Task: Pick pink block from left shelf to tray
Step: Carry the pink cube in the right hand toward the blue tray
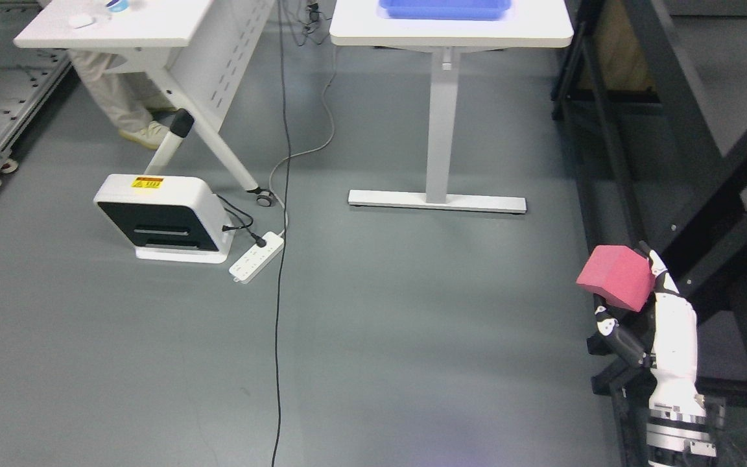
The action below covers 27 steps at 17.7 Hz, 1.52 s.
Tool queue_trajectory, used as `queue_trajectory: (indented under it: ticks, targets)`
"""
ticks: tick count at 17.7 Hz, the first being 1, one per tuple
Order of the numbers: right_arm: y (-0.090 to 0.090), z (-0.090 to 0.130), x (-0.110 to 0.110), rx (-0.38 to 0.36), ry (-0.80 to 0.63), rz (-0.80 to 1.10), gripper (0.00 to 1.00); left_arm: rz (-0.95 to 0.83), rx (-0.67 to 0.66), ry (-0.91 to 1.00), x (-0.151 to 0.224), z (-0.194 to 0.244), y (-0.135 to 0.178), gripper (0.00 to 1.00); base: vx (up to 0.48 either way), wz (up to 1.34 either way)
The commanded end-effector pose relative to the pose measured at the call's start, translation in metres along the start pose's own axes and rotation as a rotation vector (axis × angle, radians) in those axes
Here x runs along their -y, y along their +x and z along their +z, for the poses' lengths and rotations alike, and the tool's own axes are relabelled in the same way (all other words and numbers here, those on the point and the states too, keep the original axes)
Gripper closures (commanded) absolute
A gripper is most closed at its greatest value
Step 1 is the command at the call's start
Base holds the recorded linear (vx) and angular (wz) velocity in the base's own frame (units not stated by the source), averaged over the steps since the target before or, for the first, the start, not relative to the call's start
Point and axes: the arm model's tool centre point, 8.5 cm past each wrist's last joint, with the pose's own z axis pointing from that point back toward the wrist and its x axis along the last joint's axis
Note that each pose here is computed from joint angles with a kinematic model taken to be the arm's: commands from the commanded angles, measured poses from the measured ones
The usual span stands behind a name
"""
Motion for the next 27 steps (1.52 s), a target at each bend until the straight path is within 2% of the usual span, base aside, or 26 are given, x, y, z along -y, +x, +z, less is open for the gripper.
queue_trajectory:
  ticks: [1, 15, 27]
  targets:
    - [0.001, -0.002, 0.007, 0.027, 0.009, 0.023, 0.98, -0.004, -0.012, 0.018, -0.012, 0.002, -0.005, 0.0, -0.068, 0.47]
    - [0.008, -0.004, -0.001, 0.043, 0.026, 0.007, 0.98, -0.004, -0.012, 0.018, -0.012, 0.002, -0.005, 0.0, 0.038, 0.11]
    - [0.017, -0.007, -0.009, 0.065, 0.044, -0.009, 0.98, -0.004, -0.014, 0.018, -0.012, 0.002, -0.006, 0.0, 0.246, 0.12]
